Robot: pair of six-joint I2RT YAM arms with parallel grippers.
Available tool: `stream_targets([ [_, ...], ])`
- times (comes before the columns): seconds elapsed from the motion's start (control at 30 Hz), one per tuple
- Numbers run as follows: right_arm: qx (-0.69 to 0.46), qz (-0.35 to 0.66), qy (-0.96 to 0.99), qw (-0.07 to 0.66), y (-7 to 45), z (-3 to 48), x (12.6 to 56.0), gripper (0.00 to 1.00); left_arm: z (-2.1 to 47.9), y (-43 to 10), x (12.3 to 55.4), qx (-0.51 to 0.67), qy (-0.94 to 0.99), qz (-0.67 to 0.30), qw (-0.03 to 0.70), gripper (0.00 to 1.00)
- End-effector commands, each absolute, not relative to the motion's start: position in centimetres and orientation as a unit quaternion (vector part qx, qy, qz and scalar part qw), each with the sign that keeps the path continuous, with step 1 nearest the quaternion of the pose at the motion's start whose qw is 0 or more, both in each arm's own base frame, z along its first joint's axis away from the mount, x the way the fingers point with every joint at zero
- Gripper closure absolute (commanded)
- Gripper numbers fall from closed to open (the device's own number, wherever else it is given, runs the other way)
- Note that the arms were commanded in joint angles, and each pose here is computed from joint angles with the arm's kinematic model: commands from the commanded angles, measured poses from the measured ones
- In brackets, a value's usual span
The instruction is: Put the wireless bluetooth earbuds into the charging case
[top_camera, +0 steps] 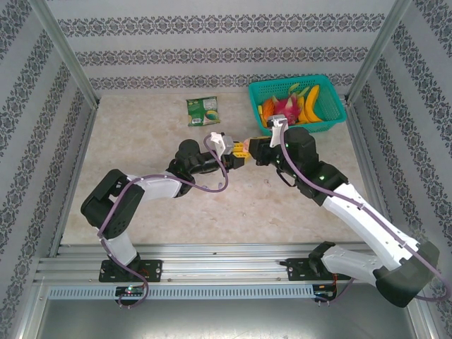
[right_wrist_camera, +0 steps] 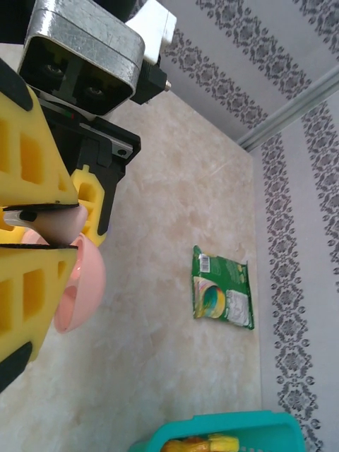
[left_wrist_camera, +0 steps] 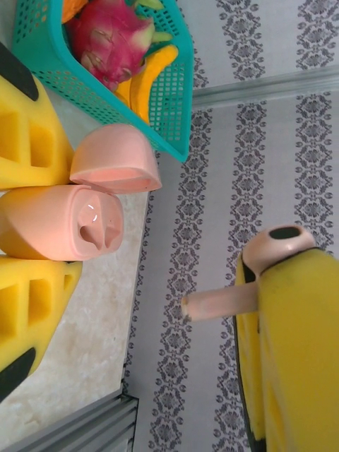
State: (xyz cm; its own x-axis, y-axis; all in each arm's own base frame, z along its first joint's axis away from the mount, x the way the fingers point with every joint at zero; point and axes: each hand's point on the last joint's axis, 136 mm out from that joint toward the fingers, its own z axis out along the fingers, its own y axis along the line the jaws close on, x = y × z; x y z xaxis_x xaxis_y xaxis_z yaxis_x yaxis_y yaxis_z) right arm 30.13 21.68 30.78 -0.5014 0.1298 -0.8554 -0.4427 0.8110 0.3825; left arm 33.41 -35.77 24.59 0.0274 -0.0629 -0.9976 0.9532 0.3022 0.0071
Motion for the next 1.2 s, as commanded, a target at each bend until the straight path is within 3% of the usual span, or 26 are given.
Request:
stream_targets([
  [0.0,-0.132,0.308,0.783,0.523,22.3,32.5,29.4,0.8,27.6,-36.3,31.8,0.424,0.514,-0.45,0.595,1.0],
  [1.17,-0.121,0.303,0.786,0.524,20.9,30.2,30.0,0.81,29.6,-36.6,30.5,0.439,0.495,-0.461,0.591,1.0],
])
